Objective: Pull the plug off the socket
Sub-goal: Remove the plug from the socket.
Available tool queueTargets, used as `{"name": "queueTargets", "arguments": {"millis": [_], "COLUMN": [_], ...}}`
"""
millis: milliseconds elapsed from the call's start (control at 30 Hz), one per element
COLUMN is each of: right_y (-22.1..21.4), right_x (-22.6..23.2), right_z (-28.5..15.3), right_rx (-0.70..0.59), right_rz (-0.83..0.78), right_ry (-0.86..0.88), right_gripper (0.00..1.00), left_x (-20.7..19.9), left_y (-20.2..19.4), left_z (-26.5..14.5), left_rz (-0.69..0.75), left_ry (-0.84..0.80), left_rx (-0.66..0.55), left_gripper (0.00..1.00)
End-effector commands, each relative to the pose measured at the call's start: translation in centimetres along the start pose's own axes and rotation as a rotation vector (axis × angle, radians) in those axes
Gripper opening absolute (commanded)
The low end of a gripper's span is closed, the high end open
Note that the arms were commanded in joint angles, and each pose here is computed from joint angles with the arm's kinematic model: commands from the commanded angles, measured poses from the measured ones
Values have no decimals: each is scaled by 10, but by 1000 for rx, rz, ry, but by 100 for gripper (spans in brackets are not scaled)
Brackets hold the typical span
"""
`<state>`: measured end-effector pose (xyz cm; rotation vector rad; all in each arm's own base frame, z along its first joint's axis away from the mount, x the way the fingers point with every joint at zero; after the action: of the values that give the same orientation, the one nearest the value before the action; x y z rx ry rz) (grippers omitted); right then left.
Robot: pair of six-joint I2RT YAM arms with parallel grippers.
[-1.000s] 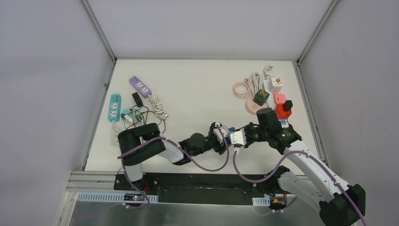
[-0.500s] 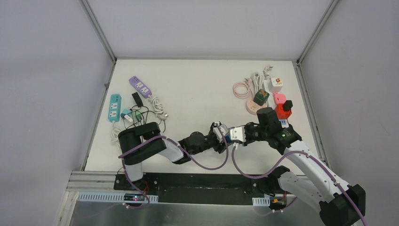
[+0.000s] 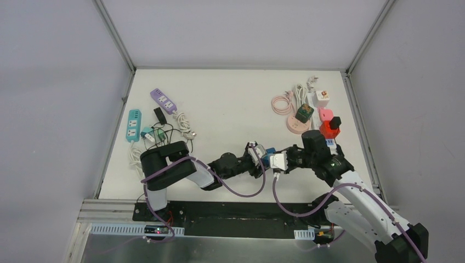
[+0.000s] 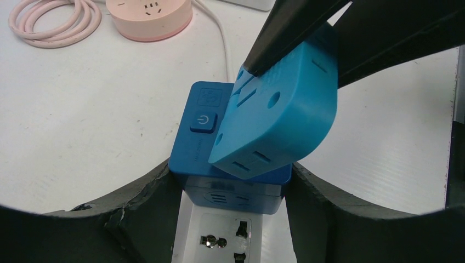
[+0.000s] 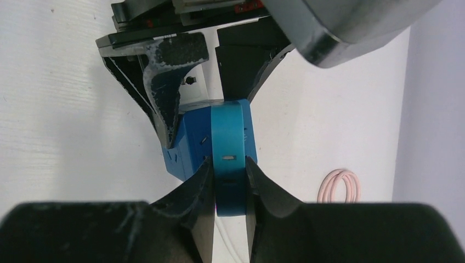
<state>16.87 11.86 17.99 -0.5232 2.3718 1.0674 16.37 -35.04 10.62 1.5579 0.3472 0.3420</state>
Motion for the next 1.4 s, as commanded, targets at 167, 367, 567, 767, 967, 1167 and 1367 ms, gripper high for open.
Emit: {"name": "queueTargets", "arguments": {"millis": [167, 367, 567, 767, 967, 1167, 1367], "right_y": [18, 31, 32, 24, 30, 33, 41], "right_x": [-27, -34, -34, -34, -42, -36, -51], "right_z": [-8, -11, -13, -14, -14, -15, -23], "right_rx": [-66, -118, -115, -49, -79, -106, -95], "right_rz": [-94, -11, -48, -229, -220, -235, -239], "right_ry": [-117, -87, -107, -164, -172, -136, -193], "right_gripper": [0, 0, 0, 0, 0, 0, 0], "left_x": [1, 1, 2, 2, 3, 3, 3], "left_y": [-15, -17, -18, -20, -22, -23, -25], "left_z": [-3, -2, -1, 0, 1, 2, 2], "left_rz": [-51, -59, -60, -61, -63, -64, -65], "left_ry": [-24, -30, -40, -48, -55, -63, -67], "left_rx": [45, 52, 64, 76, 90, 102, 109], "left_gripper": [5, 4, 3, 3, 3, 2, 2]}}
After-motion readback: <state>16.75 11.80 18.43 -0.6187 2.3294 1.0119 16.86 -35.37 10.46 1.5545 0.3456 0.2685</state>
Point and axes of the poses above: each gripper's point midway between its finger pads, its own z axis out along the fingers, its own x axis along the line the jaws close on, y = z × x, the point moved 8 cm from there along -z, back along the fingers, and after that the axes turned 1 degree about -z, right-handed, at the moved point
